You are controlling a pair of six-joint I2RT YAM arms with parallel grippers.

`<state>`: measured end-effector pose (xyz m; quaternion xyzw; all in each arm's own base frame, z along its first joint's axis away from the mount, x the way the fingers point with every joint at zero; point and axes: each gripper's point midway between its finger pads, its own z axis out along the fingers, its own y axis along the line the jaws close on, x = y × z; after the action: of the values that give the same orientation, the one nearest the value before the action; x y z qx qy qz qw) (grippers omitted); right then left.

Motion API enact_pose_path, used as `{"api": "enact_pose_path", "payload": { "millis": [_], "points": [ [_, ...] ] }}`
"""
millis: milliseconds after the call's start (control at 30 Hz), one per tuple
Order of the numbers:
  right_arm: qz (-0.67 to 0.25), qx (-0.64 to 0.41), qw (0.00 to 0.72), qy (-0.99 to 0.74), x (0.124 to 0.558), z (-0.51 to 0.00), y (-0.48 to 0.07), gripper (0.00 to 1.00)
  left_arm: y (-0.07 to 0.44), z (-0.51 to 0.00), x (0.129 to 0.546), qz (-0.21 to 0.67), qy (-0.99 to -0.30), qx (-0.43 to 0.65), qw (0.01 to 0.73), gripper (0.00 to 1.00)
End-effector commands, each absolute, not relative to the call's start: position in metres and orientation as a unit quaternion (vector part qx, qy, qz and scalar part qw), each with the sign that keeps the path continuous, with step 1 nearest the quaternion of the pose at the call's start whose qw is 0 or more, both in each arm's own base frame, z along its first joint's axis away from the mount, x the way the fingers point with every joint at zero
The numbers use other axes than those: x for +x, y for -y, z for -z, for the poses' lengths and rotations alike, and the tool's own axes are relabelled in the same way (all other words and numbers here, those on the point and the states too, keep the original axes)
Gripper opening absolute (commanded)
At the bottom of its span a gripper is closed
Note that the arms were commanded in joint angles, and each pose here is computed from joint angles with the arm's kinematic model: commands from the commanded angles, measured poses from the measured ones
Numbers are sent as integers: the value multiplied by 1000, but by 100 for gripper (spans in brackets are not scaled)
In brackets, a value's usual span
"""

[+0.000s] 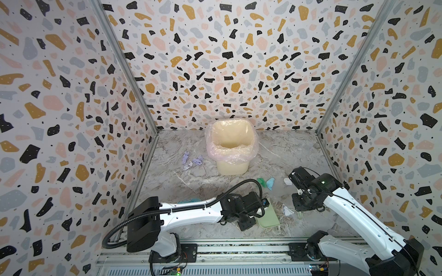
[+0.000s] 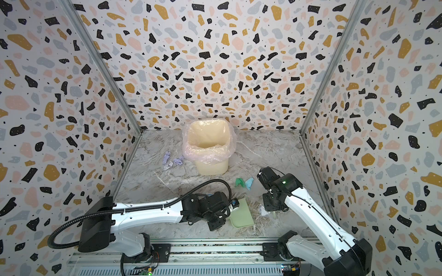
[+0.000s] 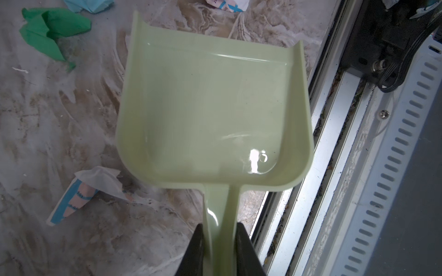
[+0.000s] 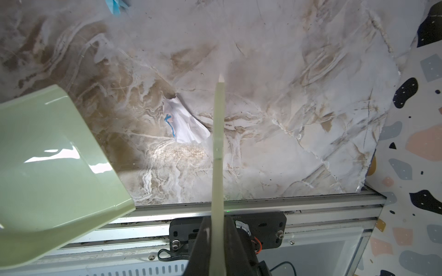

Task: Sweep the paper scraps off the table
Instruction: 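Lower the empty dustpan near the white-blue scrap while the right gripper brings the brush, then sweep the white-blue paper scrap into the dustpan with the right gripper's brush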

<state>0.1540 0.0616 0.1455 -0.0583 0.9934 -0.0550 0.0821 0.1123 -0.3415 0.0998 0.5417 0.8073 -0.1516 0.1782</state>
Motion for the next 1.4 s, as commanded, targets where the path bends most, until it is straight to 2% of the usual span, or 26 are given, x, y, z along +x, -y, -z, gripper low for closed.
{"api": "enact_pose_path", "payload": {
  "millis": [0, 633, 767, 967, 1367],
  "points": [
    [48, -68, 69, -994, 150, -148, -69, 0, 347, -92, 111, 158, -802, 546, 184, 0],
    [3, -130, 72, -989, 150, -160, -114, 0, 330, -65, 111, 128, -823, 524, 176, 0],
    [39, -121, 102, -987, 162, -171, -102, 0, 331, -64, 113, 125, -825, 522, 179, 0],
    [79, -124, 101, -984, 172, -160, -94, 0, 334, -62, 114, 122, -824, 525, 174, 0],
    [24, -167, 78, -983, 172, -150, -121, 0, 337, -58, 114, 117, -821, 533, 167, 0]
  ]
}}
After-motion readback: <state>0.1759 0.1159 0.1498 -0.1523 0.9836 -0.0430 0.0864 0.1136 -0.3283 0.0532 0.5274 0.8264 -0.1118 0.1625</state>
